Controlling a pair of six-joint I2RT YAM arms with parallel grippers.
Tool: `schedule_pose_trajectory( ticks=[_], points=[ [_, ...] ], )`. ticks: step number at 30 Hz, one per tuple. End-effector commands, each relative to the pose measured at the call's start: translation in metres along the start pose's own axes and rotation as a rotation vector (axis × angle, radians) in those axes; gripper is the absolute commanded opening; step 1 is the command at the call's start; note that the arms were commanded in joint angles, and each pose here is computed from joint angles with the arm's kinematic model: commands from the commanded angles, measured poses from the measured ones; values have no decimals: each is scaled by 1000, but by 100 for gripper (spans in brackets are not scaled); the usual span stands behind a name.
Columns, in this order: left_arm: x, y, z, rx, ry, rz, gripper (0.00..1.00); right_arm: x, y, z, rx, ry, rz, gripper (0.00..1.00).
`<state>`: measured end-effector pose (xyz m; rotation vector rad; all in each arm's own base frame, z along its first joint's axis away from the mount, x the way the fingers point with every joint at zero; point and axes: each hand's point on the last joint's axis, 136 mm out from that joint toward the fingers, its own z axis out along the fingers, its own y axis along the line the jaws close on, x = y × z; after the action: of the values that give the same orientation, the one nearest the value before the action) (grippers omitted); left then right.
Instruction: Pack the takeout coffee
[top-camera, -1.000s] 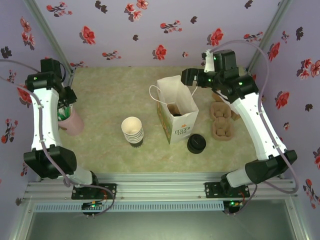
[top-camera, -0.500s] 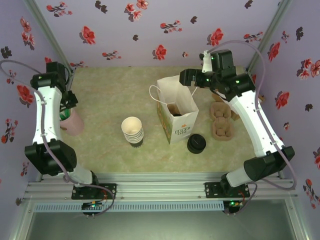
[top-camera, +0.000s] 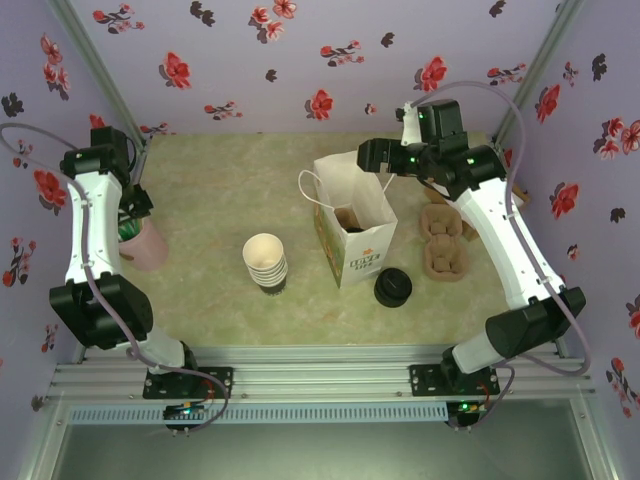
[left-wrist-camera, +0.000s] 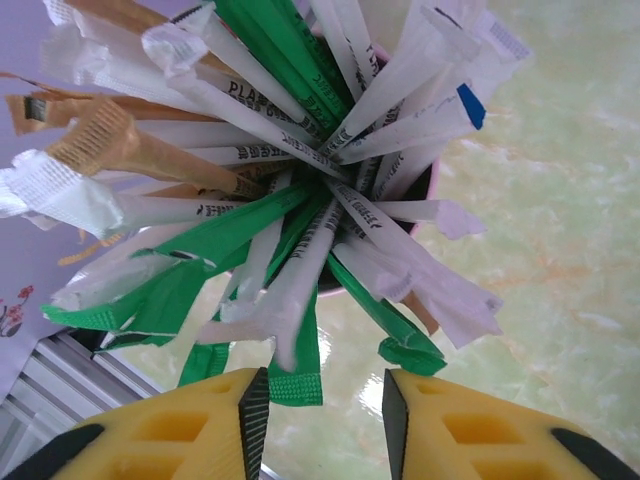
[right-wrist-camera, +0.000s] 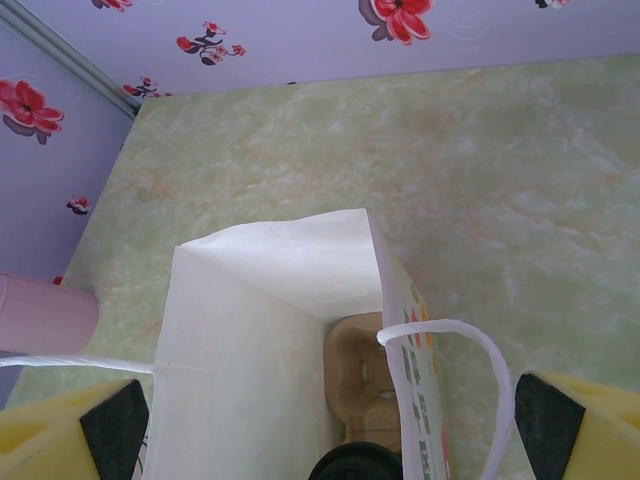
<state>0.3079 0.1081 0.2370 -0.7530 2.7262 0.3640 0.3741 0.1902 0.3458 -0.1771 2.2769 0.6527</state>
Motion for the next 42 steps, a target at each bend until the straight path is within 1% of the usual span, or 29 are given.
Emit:
schedule_pose_trajectory(
  ticks=[1, 5, 10, 13, 18, 20, 22, 24, 29, 31, 34, 37, 42],
  points=[
    [-2, 9, -2, -29, -17, -14, 43, -4, 2, 1, -21, -8, 7, 96],
    [-4, 9, -3, -26, -21, -15, 45, -4, 3, 1, -24, -6, 8, 95],
    [-5, 9, -2, -27, -22, -16, 45, -3, 2, 4, -24, -1, 10, 95],
    [-5, 8, 2, -29, -13, -15, 39, -3, 2, 4, -24, -1, 9, 95],
    [-4, 6, 8, -30, 0, -10, 34, -2, 1, 5, -21, 2, 10, 95],
    [-4, 5, 9, -28, 2, -10, 28, -2, 1, 5, -23, 2, 10, 95],
    [-4, 5, 9, -24, 2, -10, 24, -2, 1, 5, -23, 2, 10, 95],
    [-3, 4, 9, -22, 4, -10, 23, -2, 1, 4, -22, 2, 11, 95],
    [-2, 4, 6, -13, 1, -8, 10, -2, 2, 4, -26, 2, 9, 95],
    [-2, 4, 3, -9, -1, -8, 8, -2, 2, 5, -26, 4, 12, 95],
    [-2, 2, -4, -3, -11, 3, 3, -2, 3, 5, -34, 7, 16, 95],
    [-1, 0, -13, 4, -22, 18, 0, -1, 9, 4, -65, 13, 24, 95],
    [-1, -4, -36, 21, -55, 38, 0, 2, 22, 2, -135, 36, 32, 95]
  ],
)
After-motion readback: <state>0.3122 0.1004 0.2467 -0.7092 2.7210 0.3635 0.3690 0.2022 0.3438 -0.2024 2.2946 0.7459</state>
